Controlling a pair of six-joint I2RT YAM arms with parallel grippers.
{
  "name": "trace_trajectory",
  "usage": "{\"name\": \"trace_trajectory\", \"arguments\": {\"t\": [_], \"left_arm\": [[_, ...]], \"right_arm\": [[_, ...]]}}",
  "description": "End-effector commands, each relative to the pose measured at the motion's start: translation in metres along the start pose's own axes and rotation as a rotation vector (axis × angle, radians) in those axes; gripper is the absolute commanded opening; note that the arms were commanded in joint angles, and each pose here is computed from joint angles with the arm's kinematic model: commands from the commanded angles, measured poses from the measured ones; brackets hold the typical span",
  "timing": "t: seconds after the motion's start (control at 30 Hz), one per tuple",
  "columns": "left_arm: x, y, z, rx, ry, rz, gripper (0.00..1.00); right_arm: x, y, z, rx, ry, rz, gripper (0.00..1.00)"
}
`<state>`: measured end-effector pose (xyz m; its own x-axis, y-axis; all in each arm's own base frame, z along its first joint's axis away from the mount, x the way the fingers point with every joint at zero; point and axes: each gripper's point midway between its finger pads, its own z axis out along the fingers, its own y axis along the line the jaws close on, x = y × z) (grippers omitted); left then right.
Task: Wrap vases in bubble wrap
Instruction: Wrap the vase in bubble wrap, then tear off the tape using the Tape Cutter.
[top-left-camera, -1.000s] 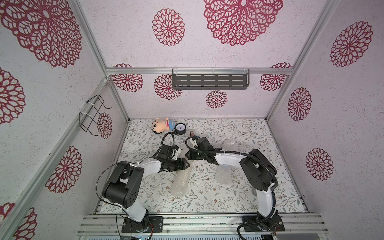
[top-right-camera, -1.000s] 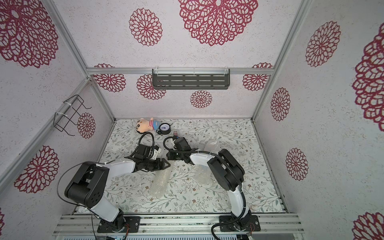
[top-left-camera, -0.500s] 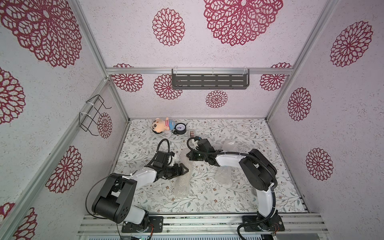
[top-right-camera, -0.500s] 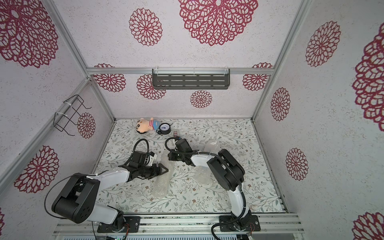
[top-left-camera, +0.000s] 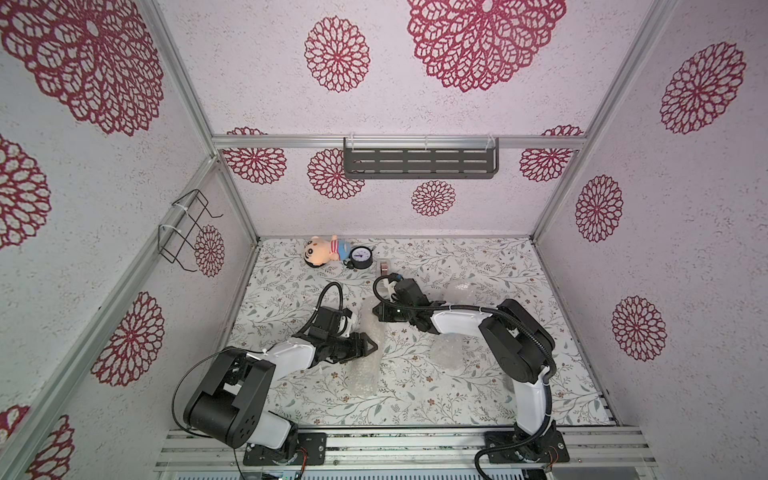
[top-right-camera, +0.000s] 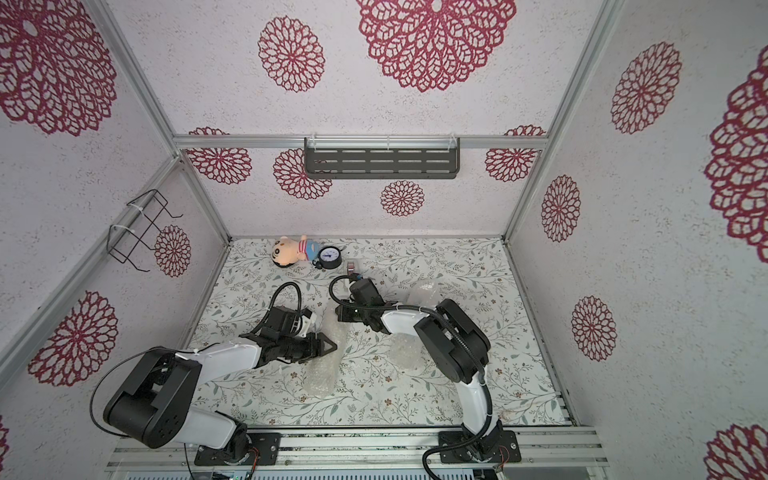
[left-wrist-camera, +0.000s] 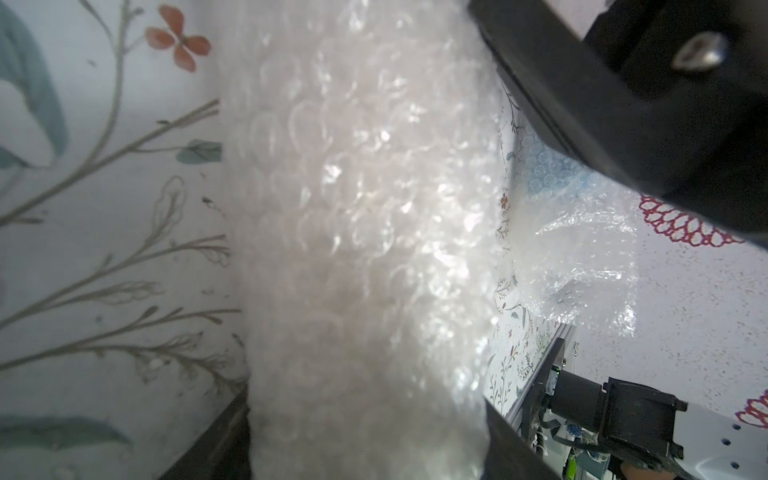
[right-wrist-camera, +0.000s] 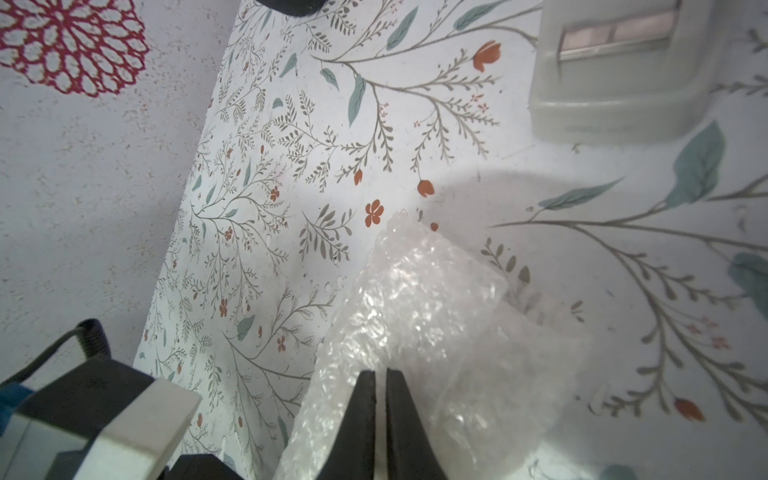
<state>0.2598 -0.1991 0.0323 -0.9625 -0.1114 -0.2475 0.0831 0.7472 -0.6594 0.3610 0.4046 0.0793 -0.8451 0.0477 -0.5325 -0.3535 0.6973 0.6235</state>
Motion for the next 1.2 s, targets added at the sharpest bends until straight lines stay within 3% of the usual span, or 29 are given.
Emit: {"name": "trace_trajectory", "arguments": {"t": [0.0,0.13,0.57,0.8,1.17], "left_arm": [[0.015,0.025,0.003,-0.094,0.053,-0.025,0.66],[0.015,0.023,0.003,-0.088,0.058,-0.02,0.62],[0.011,0.014,0.005,-0.053,0.069,0.012,0.57],[0.009,0.014,0.006,-0.059,0.068,0.015,0.54],[0.008,0.017,0.01,-0.069,0.071,0.01,0.53]], "right_arm": [[-0.04,0.038,-0.029,-0.124,-0.11,-0.075,0.21],[-0.072,0.04,-0.048,-0.155,-0.188,-0.098,0.35],[-0.146,-0.052,-0.02,0.044,-0.188,0.07,0.36],[-0.141,-0.062,0.015,0.032,-0.102,0.097,0.39],[-0.134,-0.059,0.032,-0.012,-0.03,0.114,0.39]]}}
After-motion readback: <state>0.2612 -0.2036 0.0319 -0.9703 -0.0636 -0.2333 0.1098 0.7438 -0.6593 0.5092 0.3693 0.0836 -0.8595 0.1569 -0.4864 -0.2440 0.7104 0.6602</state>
